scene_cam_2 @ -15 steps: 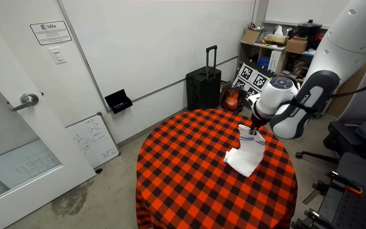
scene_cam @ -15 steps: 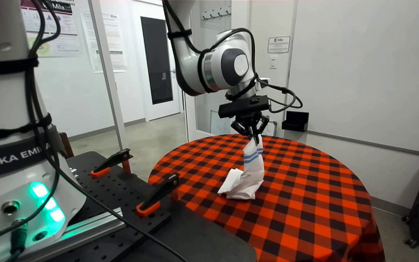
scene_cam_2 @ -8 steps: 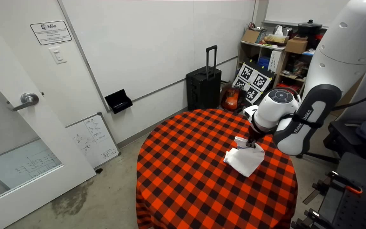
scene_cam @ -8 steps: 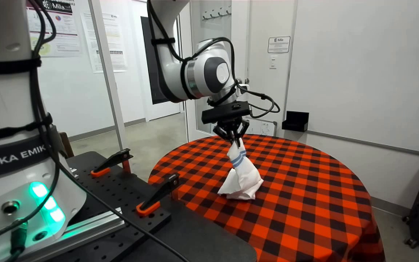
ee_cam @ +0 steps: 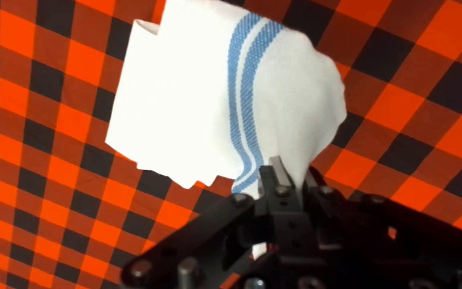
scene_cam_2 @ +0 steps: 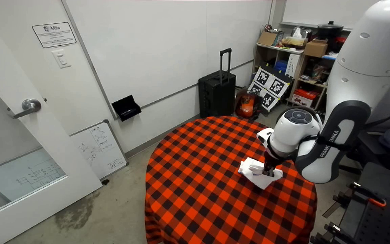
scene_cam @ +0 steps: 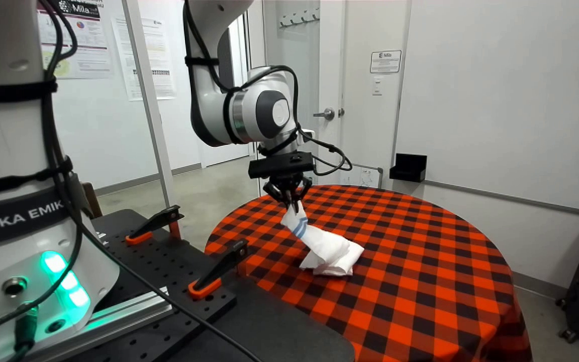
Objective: Fold the towel three times over.
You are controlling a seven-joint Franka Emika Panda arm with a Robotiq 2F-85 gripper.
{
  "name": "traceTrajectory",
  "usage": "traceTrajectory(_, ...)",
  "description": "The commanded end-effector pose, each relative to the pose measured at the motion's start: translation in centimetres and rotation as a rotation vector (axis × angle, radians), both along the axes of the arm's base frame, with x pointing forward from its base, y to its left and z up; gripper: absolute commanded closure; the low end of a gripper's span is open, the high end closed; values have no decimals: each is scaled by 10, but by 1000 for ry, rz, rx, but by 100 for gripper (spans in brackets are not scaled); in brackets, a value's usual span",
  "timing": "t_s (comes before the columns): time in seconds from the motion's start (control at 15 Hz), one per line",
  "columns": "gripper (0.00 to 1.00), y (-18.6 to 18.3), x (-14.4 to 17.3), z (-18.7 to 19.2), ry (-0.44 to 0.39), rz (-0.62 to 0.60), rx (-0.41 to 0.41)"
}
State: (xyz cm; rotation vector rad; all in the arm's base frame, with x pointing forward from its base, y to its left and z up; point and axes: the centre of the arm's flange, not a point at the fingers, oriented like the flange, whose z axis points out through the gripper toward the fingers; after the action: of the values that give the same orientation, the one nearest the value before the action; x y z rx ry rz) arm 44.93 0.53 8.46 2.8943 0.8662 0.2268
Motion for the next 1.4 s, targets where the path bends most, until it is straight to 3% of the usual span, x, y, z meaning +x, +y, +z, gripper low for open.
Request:
traceTrajectory(0.0,98,14,-8,1,-11,23,13)
traceTrajectory(0.2,98,14,3,1,16,-21,30)
traceTrajectory(0.67,98,-16,63,1,37,-235,64)
traceTrajectory(0.93,98,-31,96,-1,102,-338,111)
traceTrajectory(1.33,98,-52,118,-17,240,-534,221)
